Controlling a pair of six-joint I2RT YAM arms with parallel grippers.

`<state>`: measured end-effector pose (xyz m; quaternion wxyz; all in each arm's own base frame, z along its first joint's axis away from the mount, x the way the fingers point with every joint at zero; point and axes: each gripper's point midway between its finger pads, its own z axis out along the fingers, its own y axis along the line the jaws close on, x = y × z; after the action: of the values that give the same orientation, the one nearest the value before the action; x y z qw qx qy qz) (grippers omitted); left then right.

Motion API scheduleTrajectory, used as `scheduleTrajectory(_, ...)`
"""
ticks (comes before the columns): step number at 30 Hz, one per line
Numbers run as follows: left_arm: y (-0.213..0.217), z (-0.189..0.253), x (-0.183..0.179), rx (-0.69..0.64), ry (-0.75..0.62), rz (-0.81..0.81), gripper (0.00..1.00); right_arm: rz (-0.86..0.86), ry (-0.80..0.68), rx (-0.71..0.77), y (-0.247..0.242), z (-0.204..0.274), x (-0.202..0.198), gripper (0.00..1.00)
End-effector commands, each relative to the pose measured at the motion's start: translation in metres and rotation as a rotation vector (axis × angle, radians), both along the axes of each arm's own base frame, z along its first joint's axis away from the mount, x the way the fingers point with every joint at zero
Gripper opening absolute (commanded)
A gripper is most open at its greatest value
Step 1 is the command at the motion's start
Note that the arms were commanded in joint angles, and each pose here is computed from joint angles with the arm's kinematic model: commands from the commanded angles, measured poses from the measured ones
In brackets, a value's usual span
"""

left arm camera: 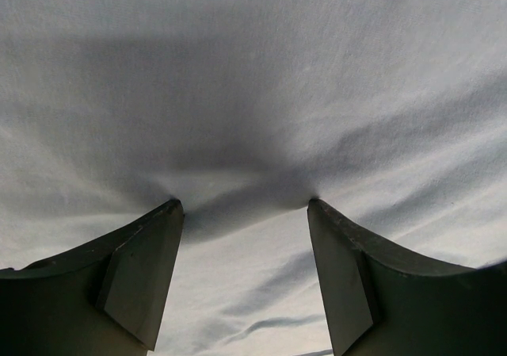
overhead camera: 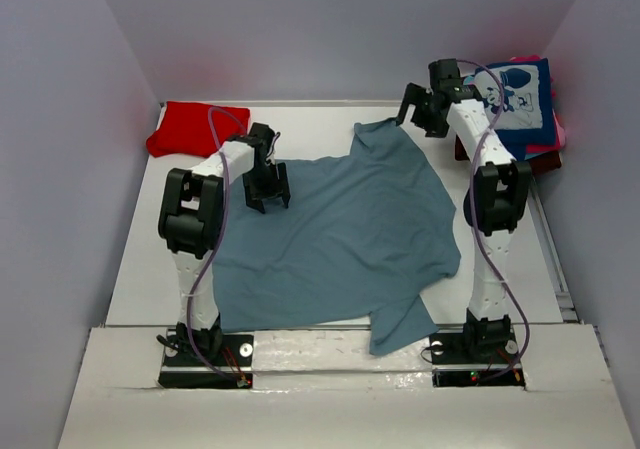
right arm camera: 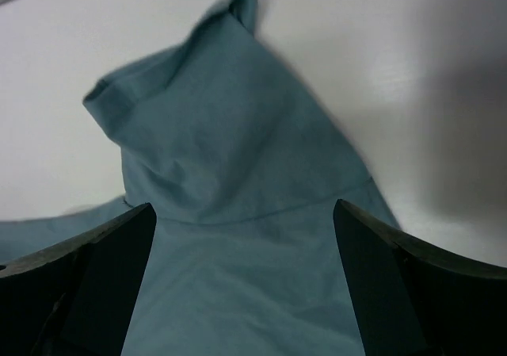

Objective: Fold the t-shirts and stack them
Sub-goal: Flatten out the tshirt

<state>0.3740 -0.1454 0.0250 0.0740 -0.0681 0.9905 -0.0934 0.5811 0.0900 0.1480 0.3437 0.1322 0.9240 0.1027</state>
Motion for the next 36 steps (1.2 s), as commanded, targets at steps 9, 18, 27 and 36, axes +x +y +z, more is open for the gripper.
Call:
scheduleTrajectory(9,0.024,0.016,0.004,0.029,-0.051,0.102,0.77,0.035,0.342,0.147,0.032,-0.03,-0.152,0.97)
scheduleTrajectory(18,0.05,0.045,0.029,0.095,-0.148,0.164,0.77,0.042,0.489,0.122,0.026,-0.079,-0.196,0.94)
scheduleTrajectory(27,0.048,0.046,0.003,0.058,-0.121,0.182,0.78,0.051,0.535,0.086,0.019,-0.104,-0.207,0.94)
scheduleTrajectory(36,0.041,0.017,-0.011,0.01,-0.034,0.178,0.78,0.069,0.568,0.085,0.021,-0.115,-0.205,0.94)
